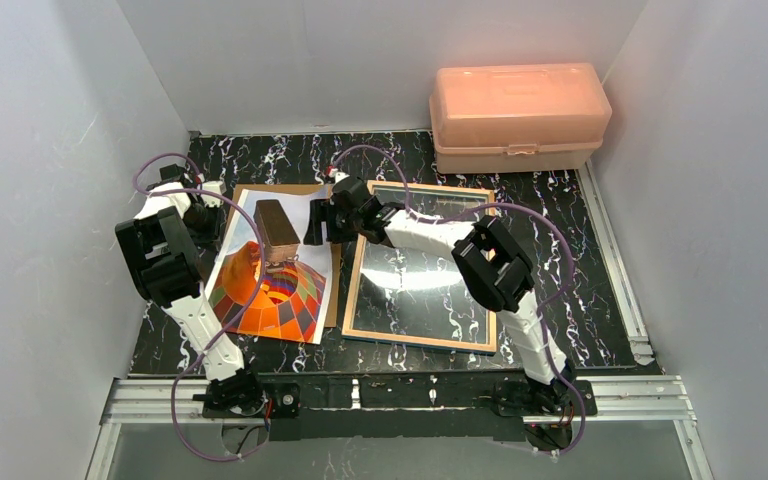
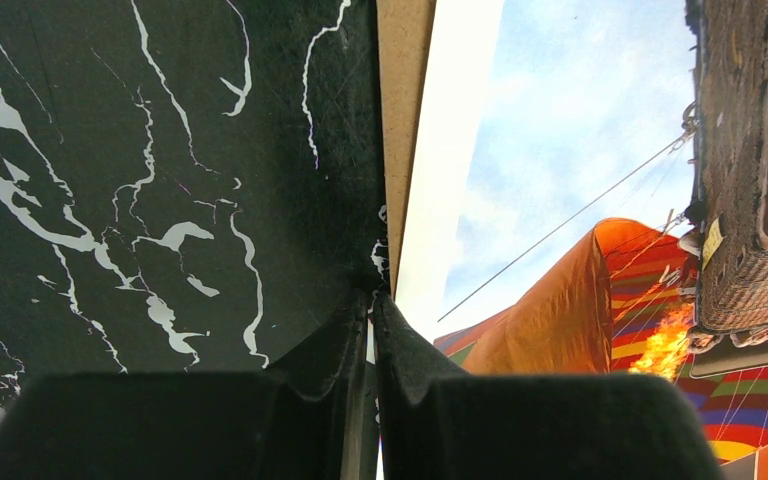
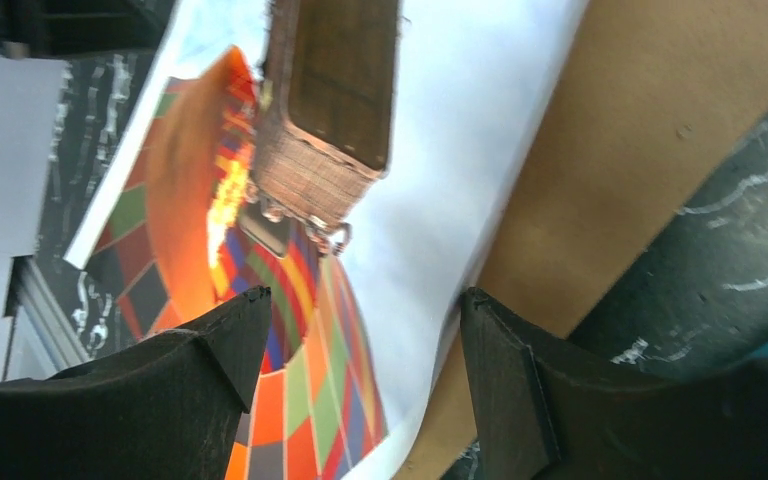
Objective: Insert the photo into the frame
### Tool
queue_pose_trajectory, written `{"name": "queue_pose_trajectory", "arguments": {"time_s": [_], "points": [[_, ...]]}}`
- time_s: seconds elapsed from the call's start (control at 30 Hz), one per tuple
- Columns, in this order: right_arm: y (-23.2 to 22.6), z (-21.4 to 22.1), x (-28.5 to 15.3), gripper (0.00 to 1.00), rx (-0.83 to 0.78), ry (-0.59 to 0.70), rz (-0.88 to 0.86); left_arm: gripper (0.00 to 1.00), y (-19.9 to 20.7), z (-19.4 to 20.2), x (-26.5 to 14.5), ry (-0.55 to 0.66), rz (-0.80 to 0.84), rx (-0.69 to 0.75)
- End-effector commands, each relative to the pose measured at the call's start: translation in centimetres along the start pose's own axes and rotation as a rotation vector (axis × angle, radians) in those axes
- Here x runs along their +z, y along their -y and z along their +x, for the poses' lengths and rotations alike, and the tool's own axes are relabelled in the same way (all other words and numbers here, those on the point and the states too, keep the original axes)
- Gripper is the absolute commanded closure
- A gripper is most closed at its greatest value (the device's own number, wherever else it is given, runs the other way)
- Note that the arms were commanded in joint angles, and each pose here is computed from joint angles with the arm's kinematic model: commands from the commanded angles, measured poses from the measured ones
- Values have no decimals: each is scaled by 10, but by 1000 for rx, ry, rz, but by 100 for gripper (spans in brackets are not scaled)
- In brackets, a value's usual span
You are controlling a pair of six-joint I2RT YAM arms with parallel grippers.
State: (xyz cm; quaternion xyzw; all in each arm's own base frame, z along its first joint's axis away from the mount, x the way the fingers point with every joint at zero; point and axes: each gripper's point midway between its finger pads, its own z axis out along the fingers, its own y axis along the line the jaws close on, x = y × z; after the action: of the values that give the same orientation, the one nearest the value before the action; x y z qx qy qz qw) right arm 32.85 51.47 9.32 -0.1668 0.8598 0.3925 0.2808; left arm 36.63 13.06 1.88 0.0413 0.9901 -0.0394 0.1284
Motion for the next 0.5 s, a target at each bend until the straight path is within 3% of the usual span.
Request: {"name": "queue_pose_trajectory", "arguments": {"time_s": [0.0, 0.27, 0.47], "points": [[5, 0, 0, 23, 13, -29, 34, 95, 29, 26, 11, -84, 113, -22], [10, 1, -1, 27, 73, -28, -2, 95, 30, 26, 11, -87, 120, -28], [-6, -20, -9, 62, 110, 9, -69, 95, 31, 23, 5, -89, 129, -29]]}}
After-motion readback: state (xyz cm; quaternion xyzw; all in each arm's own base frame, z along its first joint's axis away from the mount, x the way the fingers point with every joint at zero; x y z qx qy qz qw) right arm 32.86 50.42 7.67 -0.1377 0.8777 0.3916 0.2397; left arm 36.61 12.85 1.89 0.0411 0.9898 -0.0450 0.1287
